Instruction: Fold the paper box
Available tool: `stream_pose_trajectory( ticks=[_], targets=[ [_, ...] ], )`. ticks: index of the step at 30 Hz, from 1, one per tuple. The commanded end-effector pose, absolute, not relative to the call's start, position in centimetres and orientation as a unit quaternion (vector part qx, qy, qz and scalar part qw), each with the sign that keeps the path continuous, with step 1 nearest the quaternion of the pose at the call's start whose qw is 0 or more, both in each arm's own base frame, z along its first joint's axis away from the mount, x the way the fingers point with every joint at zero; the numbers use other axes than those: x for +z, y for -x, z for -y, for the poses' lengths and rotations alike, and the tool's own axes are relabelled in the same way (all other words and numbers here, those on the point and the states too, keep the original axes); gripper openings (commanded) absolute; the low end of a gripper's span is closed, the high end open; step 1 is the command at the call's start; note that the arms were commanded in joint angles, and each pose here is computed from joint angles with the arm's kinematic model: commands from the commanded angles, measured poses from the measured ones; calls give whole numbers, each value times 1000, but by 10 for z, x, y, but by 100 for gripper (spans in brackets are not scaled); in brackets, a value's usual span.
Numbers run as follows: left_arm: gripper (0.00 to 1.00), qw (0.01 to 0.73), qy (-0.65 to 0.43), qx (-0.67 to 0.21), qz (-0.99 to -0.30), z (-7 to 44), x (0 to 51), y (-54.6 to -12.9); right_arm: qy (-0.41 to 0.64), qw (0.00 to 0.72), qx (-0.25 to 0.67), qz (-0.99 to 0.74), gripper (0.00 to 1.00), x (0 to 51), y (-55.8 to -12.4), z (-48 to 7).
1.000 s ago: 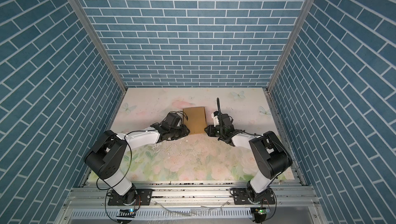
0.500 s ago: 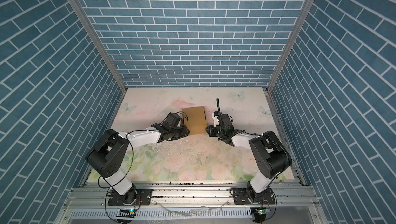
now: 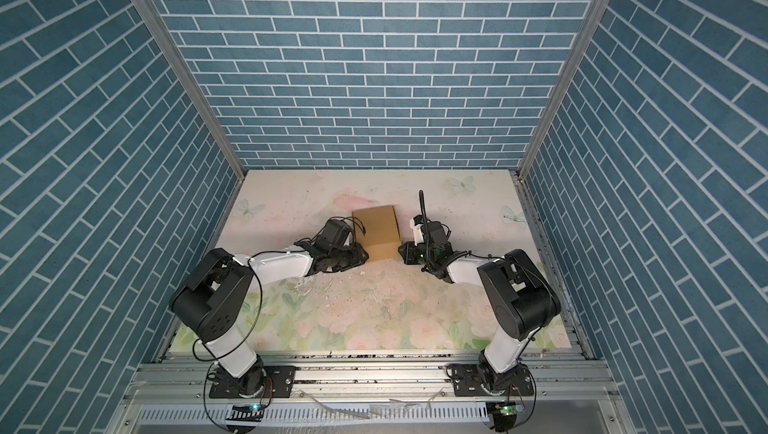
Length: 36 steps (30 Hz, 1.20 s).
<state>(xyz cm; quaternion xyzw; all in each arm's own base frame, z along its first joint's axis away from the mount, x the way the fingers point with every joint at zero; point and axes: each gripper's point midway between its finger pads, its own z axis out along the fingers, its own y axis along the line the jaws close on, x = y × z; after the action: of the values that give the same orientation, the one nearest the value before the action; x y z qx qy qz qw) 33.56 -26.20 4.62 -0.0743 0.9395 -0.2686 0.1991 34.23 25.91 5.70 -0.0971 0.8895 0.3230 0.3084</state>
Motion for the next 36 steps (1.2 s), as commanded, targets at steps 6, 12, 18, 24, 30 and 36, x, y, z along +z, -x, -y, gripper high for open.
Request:
stream_pose_trajectory(
  ticks=[6, 12, 18, 24, 30, 36],
  targets=[
    [45, 196, 70, -263, -942, 261, 39, -339, 105, 309, 311, -893, 20, 42, -347, -261],
    [45, 198, 68, -266, -941, 262, 42, -340, 100, 308, 308, -894, 19, 39, -352, -258],
    [45, 200, 65, -269, -940, 262, 48, -339, 95, 307, 311, -894, 19, 38, -357, -257],
    [46, 223, 44, -271, -935, 257, 69, -335, 95, 311, 310, -894, 19, 43, -356, -254],
    [52, 272, 20, -260, -926, 247, 105, -338, 96, 309, 311, -894, 19, 43, -357, -255],
    [55, 299, 15, -250, -921, 242, 128, -373, 94, 308, 304, -896, 19, 40, -358, -252]
  ],
)
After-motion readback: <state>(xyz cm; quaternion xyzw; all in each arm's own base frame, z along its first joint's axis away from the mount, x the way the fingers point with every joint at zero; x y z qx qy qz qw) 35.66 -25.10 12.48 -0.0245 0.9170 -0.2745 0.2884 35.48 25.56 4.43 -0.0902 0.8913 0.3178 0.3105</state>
